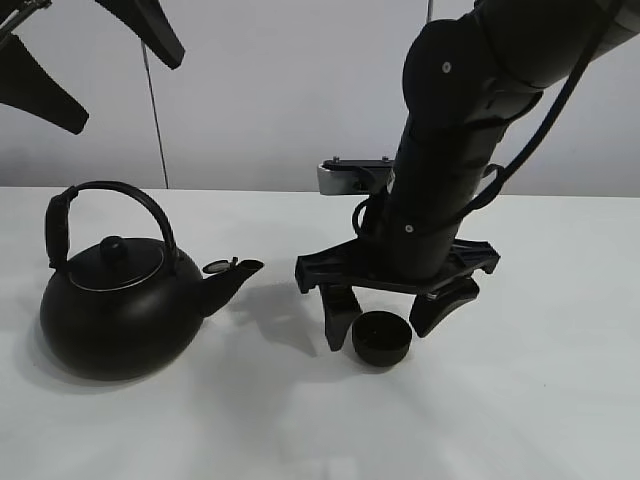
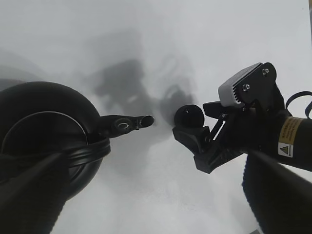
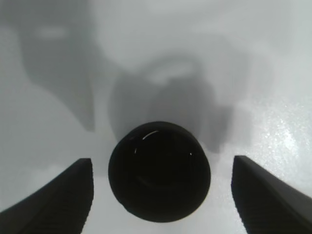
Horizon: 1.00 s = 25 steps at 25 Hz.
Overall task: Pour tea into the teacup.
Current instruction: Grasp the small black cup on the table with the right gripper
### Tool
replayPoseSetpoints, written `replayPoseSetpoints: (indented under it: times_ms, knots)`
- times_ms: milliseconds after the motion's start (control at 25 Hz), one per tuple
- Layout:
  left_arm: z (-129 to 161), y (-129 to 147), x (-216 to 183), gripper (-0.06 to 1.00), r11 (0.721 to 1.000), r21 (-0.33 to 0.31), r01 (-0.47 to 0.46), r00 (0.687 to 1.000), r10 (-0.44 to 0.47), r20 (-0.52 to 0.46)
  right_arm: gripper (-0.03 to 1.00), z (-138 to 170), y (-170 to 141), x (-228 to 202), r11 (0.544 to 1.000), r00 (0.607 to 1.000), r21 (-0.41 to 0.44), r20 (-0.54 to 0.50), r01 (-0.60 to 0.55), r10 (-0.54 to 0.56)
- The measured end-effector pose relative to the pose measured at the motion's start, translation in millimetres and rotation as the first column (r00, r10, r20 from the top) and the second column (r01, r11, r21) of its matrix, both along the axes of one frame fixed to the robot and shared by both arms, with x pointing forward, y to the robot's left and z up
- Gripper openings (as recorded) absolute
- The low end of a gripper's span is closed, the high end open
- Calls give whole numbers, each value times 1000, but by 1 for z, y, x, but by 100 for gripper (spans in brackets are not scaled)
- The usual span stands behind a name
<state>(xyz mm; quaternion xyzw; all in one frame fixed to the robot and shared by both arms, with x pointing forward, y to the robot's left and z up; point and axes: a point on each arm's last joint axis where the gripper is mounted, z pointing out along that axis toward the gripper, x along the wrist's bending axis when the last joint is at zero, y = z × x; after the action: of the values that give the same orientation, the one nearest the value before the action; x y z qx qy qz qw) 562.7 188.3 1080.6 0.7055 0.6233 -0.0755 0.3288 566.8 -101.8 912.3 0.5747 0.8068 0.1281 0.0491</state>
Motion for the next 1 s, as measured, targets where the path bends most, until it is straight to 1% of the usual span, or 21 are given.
replayPoseSetpoints:
  times_ms: [160,280,600,1000]
  knots:
    - [0,0,0,69,1000,0,0,1000,0,0,51,0,-3,0,1000,1000,-27,2,6,-6]
    - [0,0,0,69,1000,0,0,1000,0,0,41,0,-3,0,999,1000,-29,-2,14,-14]
    - [0,0,0,69,1000,0,0,1000,0,0,40,0,-2,0,999,1000,-25,-4,20,-20]
    - [0,0,0,69,1000,0,0,1000,0,0,40,17,8,11,999,999,29,17,41,-42]
